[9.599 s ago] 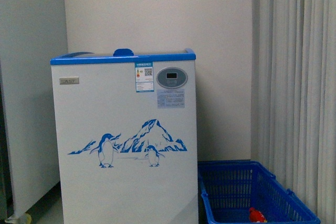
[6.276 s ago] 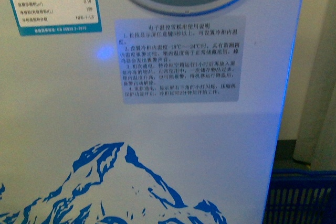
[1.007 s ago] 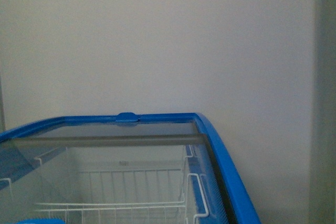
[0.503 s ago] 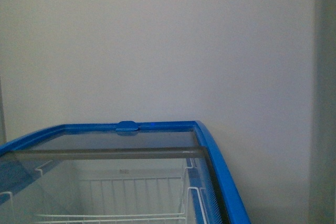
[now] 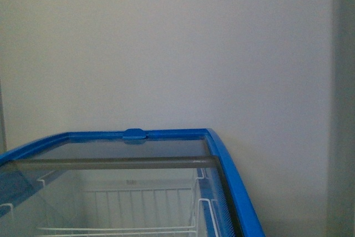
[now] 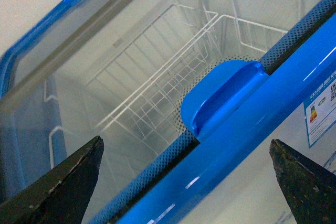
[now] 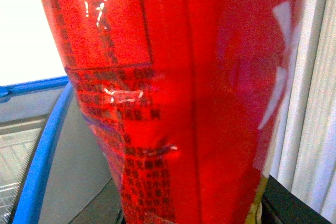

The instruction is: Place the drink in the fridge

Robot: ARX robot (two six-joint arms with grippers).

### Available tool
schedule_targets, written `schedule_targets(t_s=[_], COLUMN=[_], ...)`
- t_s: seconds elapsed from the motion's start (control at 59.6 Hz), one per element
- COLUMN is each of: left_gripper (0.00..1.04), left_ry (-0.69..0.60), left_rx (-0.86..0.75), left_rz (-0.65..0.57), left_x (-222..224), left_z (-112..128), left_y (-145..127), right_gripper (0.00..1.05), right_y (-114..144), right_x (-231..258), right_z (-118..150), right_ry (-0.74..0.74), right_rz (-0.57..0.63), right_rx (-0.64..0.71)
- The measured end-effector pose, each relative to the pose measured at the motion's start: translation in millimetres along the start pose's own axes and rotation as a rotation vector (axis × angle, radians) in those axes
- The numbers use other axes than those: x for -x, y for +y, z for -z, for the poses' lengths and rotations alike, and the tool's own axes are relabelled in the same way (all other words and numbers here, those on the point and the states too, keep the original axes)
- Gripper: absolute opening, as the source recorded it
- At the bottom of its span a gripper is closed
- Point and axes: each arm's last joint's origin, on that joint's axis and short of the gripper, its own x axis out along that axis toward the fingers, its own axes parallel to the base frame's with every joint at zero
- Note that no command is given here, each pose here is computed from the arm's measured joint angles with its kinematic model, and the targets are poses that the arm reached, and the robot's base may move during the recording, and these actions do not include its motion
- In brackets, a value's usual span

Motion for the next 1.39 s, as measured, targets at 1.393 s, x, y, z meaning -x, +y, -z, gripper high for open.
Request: schedule_targets(t_s=[1.393], left_gripper=[0.97], left_ry=[-0.005], left_rx=[-0.325], left_rz=[-0.055], left_x=[-246.4], left_z=[-52.4], left_y=[123.2], right_gripper=[0.39], right_y=[0.0], right_x=[0.1], right_z=[0.0], right_ry=[0.0], right_rz=[0.0], right_rx=[0.0])
